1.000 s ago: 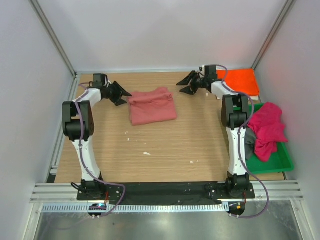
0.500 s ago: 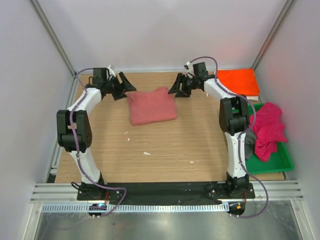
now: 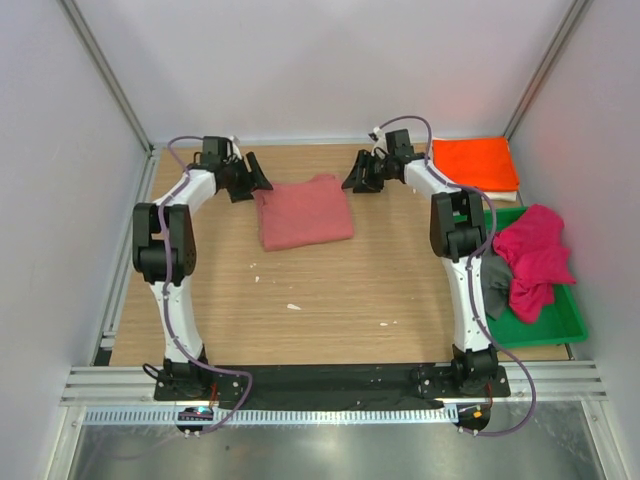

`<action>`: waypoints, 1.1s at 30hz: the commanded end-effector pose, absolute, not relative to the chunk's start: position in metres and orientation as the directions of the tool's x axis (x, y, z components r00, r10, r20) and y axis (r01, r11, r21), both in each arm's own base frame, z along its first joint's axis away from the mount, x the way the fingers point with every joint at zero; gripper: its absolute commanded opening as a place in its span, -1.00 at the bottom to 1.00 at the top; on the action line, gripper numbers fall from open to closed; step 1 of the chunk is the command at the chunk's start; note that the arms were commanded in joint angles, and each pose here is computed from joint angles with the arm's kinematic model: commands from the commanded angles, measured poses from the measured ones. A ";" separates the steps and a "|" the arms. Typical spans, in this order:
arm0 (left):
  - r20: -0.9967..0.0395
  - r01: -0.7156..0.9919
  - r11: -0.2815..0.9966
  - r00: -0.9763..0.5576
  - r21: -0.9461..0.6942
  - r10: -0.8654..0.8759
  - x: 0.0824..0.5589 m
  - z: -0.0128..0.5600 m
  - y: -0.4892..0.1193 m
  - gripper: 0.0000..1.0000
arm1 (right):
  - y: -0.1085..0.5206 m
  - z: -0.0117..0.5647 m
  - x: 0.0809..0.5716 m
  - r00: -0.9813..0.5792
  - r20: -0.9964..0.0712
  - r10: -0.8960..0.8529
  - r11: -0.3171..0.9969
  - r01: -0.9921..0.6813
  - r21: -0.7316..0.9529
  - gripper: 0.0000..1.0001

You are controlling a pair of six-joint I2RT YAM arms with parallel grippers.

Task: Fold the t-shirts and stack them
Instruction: Fold the tshirt

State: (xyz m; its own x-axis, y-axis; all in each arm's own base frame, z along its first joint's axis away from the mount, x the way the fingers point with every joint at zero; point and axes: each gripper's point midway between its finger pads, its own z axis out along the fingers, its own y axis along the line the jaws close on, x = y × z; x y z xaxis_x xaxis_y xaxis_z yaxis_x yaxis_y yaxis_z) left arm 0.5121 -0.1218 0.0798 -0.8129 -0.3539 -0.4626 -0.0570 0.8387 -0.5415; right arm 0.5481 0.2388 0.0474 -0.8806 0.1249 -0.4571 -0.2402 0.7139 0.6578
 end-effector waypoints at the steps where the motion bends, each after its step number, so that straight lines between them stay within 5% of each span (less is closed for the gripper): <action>1: -0.528 -0.014 0.851 -0.779 -0.524 -0.338 0.532 0.098 -0.119 0.40 | 0.258 0.076 0.572 -0.823 -0.549 0.148 0.671 -0.324 0.667 0.06; 9: -0.487 -0.032 0.840 -0.803 -0.542 -0.344 0.537 0.079 -0.122 0.37 | 0.278 0.081 0.580 -0.824 -0.535 0.186 0.616 -0.326 0.717 -0.06; 14: -0.479 -0.025 0.839 -0.812 -0.544 -0.334 0.540 0.076 -0.124 0.19 | 0.280 0.082 0.582 -0.819 -0.539 0.196 0.618 -0.324 0.716 -0.10; 33: -0.465 -0.014 0.824 -0.820 -0.566 -0.334 0.536 0.084 -0.114 0.22 | 0.243 0.130 0.585 -0.768 -0.595 0.238 0.681 -0.305 0.666 0.15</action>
State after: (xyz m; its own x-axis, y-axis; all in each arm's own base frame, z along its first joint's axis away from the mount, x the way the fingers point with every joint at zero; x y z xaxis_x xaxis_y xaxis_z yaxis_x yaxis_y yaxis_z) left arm 0.5295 -0.1131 0.0608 -0.8357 -0.3513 -0.4222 -0.0741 0.8338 -0.5470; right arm 0.5789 0.2361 0.0573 -0.8412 0.2385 -0.4852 -0.1891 0.7110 0.6773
